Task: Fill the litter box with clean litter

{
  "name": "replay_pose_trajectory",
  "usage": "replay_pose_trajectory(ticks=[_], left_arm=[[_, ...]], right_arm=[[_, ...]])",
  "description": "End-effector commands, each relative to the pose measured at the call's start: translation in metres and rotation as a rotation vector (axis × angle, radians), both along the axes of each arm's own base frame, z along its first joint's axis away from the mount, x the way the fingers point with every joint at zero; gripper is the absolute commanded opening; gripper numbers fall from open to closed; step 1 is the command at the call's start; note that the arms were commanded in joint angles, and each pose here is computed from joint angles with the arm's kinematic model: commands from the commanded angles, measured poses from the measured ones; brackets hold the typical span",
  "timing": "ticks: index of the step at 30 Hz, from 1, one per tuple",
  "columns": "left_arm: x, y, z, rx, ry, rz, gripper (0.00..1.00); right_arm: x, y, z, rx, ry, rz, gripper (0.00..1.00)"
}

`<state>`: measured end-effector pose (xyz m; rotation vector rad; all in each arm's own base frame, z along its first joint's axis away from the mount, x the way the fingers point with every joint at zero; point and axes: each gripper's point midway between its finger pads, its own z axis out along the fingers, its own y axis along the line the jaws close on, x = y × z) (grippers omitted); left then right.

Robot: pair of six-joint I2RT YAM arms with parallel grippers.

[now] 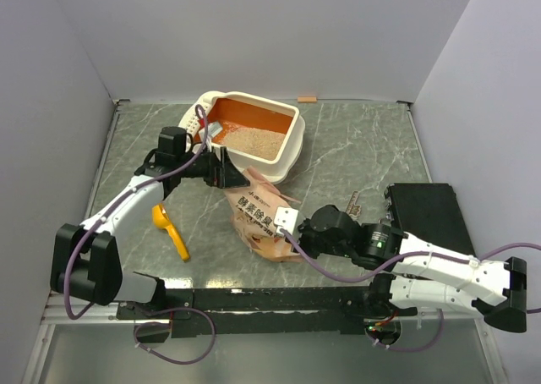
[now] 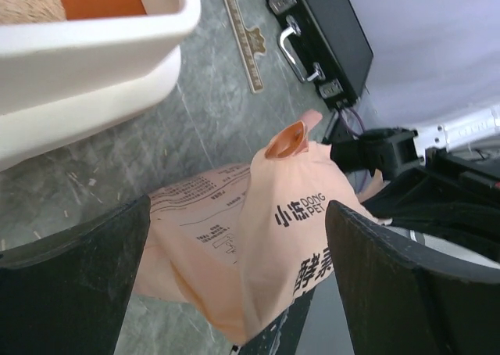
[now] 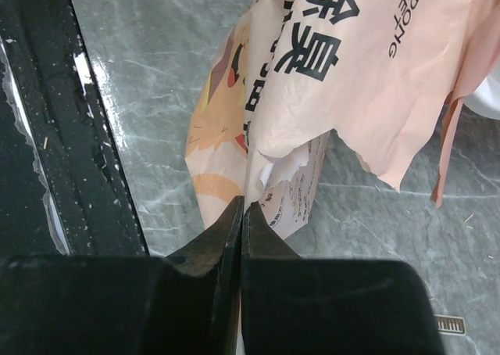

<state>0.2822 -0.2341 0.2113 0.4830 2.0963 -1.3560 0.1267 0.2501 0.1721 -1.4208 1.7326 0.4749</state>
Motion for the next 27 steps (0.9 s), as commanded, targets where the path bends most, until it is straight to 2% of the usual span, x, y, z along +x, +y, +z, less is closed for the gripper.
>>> replay_pose_trajectory(ticks=[1,4,5,7,8,13,14,16,17,19,20,21,23,27], left_arm=[[-0.013,-0.010,0.027,-0.081,-0.117,-0.159,0.95],[-0.025,-0.014,0.029,-0.115,-0.118,-0.232,0.66],[-0.029,-0.015,0.031,-0.125,-0.122,-0.258,0.45],[-0.035,-0.016,0.036,-0.147,-0.144,-0.290,0.24],[-0.039,-0.016,0.038,-0.158,-0.143,-0.300,0.01],[-0.061,-0.018,0.046,-0.179,-0.201,-0.365,0.01],[-0.063,-0.018,0.047,-0.179,-0.213,-0.370,0.01],[-0.068,-0.016,0.052,-0.186,-0.257,-0.369,0.01],[-0.069,-0.016,0.056,-0.191,-0.292,-0.362,0.01],[-0.077,-0.012,0.058,-0.197,-0.343,-0.345,0.01],[-0.079,-0.012,0.066,-0.212,-0.388,-0.340,0.01],[-0.086,-0.010,0.067,-0.220,-0.420,-0.331,0.01],[-0.087,-0.008,0.073,-0.228,-0.472,-0.299,0.01],[-0.098,-0.003,0.076,-0.232,-0.560,-0.277,0.01]], right_arm=[[-0.010,0.006,0.013,0.078,0.007,0.024,0.00],[-0.010,0.005,0.013,0.078,0.007,0.023,0.00],[-0.010,0.005,0.013,0.077,0.008,0.019,0.00],[-0.010,0.005,0.013,0.078,0.011,0.017,0.00],[-0.009,0.005,0.014,0.080,0.010,0.010,0.00],[0.000,0.003,0.015,0.094,-0.003,-0.052,0.00],[0.006,0.002,0.017,0.100,-0.018,-0.092,0.03],[0.018,-0.006,0.022,0.109,-0.044,-0.187,0.30],[0.023,-0.009,0.030,0.125,-0.063,-0.217,0.51],[0.033,-0.019,0.051,0.180,-0.117,-0.290,0.60],[0.036,-0.021,0.059,0.204,-0.135,-0.304,0.69],[0.038,-0.022,0.071,0.240,-0.159,-0.308,0.73],[0.035,-0.022,0.098,0.310,-0.191,-0.279,0.79],[0.031,-0.014,0.141,0.385,-0.234,-0.201,0.85]])
